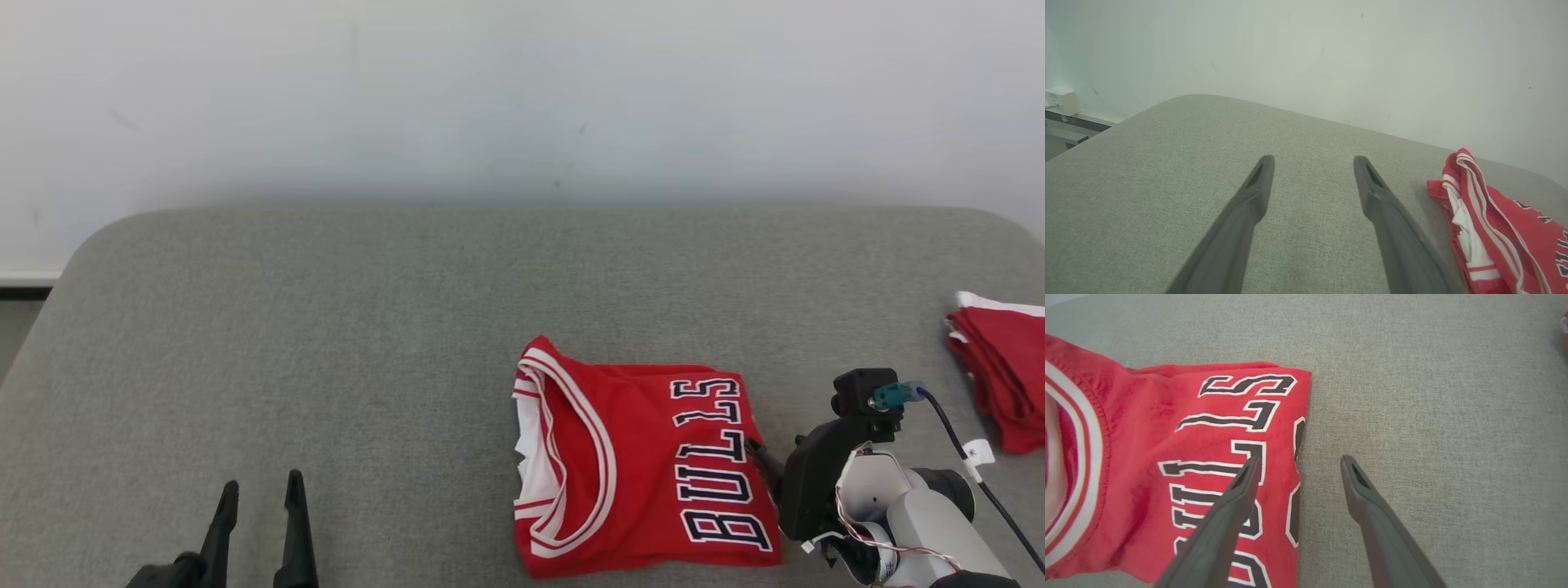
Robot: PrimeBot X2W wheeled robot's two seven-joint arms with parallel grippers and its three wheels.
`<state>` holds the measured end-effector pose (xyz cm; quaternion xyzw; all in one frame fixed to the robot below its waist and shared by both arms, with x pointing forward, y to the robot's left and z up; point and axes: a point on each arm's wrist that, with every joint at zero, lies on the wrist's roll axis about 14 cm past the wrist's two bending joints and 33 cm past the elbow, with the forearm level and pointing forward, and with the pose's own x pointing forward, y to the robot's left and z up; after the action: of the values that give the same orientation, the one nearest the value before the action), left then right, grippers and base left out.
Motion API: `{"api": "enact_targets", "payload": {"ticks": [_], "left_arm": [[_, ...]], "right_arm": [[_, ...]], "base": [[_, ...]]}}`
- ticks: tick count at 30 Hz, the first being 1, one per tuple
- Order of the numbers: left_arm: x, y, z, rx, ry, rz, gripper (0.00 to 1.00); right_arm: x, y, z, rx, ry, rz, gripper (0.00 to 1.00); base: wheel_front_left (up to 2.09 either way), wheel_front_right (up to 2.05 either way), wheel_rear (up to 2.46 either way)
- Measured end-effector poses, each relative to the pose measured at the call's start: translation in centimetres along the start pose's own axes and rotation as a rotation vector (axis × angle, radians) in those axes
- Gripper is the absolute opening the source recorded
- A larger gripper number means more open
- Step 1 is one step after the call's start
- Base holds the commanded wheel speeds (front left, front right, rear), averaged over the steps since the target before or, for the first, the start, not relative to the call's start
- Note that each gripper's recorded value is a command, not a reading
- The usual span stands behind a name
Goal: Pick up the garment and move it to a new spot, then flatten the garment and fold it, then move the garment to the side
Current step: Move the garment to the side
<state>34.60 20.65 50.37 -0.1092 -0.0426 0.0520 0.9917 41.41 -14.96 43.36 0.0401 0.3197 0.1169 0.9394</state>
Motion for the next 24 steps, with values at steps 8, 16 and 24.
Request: {"api": "enact_targets", "payload": {"ticks": [8, 16, 24], "left_arm": [[0.6, 0.8, -0.3, -0.001, 0.012, 0.03, 1.0], [0.7, 1.8, -0.8, 0.002, 0.027, 0.063, 1.0], [2.1, 1.5, -0.2, -0.009, 0.004, 0.063, 1.0]], "right_arm": [[3.0, 0.7, -4.0, -0.02, 0.224, 0.005, 1.0], [4.7, 1.7, -3.9, -0.113, 0.267, 0.027, 0.0], [5.2, -0.3, 1.2, -0.289, 0.214, -0.022, 0.0]], "base": [[0.0, 0.0, 0.0], [0.0, 0.0, 0.0], [0.0, 0.0, 0.0]]}}
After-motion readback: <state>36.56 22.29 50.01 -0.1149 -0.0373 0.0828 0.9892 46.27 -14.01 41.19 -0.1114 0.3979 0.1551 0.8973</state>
